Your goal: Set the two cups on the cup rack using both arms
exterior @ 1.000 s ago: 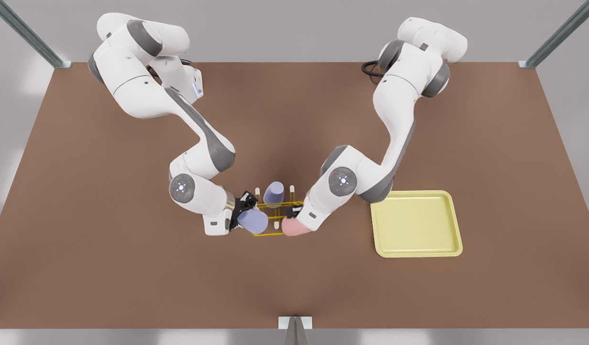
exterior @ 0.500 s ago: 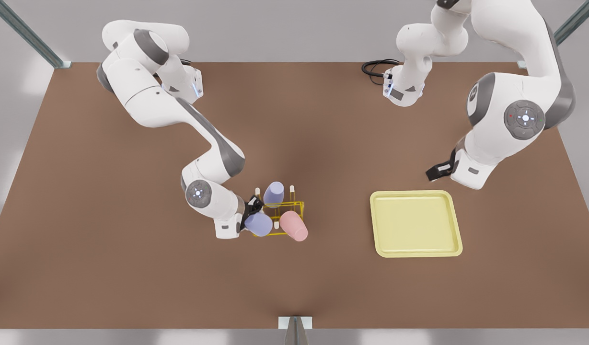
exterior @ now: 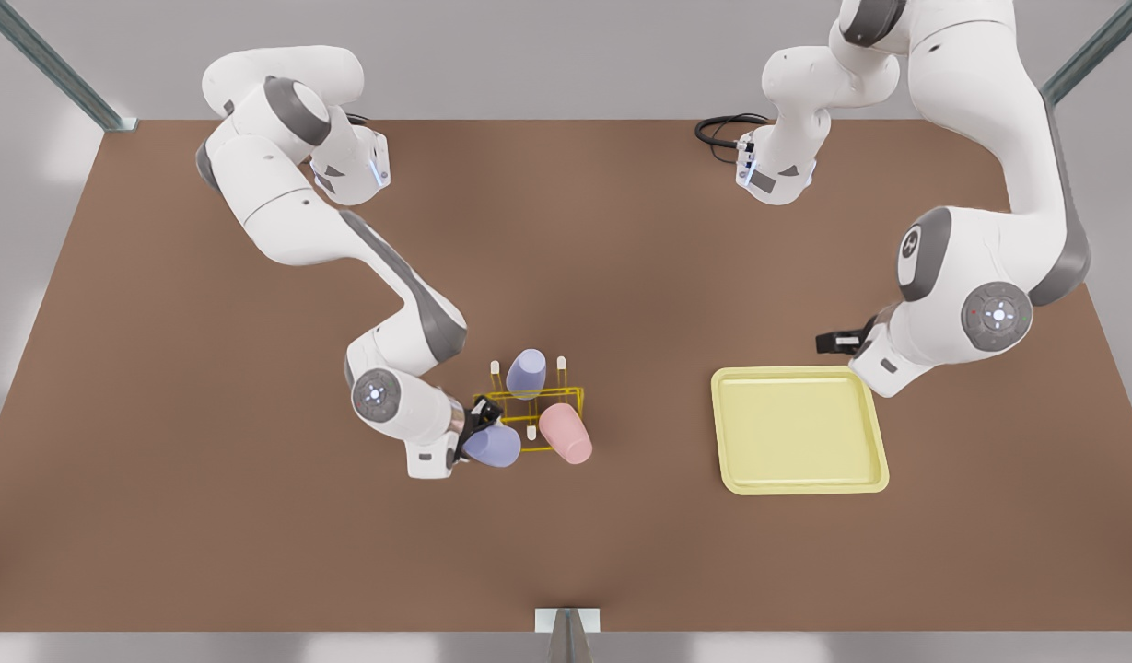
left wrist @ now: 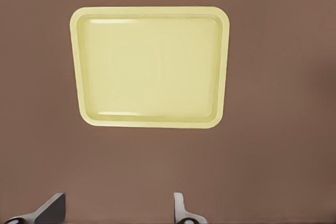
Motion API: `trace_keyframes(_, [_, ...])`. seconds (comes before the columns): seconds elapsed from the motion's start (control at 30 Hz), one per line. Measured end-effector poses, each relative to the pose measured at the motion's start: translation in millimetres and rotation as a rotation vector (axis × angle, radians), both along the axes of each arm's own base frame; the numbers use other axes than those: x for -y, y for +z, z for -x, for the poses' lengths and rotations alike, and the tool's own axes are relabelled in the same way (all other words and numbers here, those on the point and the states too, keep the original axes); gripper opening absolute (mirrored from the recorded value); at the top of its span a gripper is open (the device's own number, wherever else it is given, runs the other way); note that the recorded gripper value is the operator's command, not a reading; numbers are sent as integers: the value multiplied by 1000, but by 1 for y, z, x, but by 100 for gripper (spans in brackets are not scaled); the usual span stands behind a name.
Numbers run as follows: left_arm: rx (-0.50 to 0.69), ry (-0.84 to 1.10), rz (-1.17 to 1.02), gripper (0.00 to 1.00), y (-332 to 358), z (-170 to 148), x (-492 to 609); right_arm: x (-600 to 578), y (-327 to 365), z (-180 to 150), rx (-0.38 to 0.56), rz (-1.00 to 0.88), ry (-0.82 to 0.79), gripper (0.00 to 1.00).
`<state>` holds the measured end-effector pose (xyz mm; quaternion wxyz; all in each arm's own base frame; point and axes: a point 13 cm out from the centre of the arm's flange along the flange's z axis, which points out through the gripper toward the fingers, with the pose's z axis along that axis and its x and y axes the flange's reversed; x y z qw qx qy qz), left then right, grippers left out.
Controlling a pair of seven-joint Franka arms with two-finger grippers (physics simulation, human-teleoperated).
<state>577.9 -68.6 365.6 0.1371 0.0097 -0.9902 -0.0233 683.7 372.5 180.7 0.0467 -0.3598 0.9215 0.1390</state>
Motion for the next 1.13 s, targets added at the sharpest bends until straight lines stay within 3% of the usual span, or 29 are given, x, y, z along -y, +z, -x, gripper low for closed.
trace_keyframes(0.2, [-8, -63, 26, 100, -7, -3, 0, -12, 20, -2, 19, -22, 34, 100])
trace_keyframes(0.3, [-7, -91, 35, 100, -7, -3, 2, -1, 64, -18, 53, -26, 28, 100])
trace_keyframes(0.47, [13, -130, 47, 100, -1, -10, 7, 138, 153, -39, 70, 181, -132, 100])
trace_keyframes(0.57, [32, -145, 54, 100, 6, -19, 8, 225, 200, -19, 24, 331, -270, 100])
trace_keyframes(0.77, [34, -170, 61, 100, 6, -22, 9, 310, 245, 42, -133, 339, -496, 100])
trace_keyframes(0.9, [31, -181, 63, 100, 5, -22, 9, 320, 271, 76, -143, 340, -559, 100])
trace_keyframes(1.13, [26, -196, 66, 100, 4, -21, 9, 337, 289, 89, -154, 336, -620, 100])
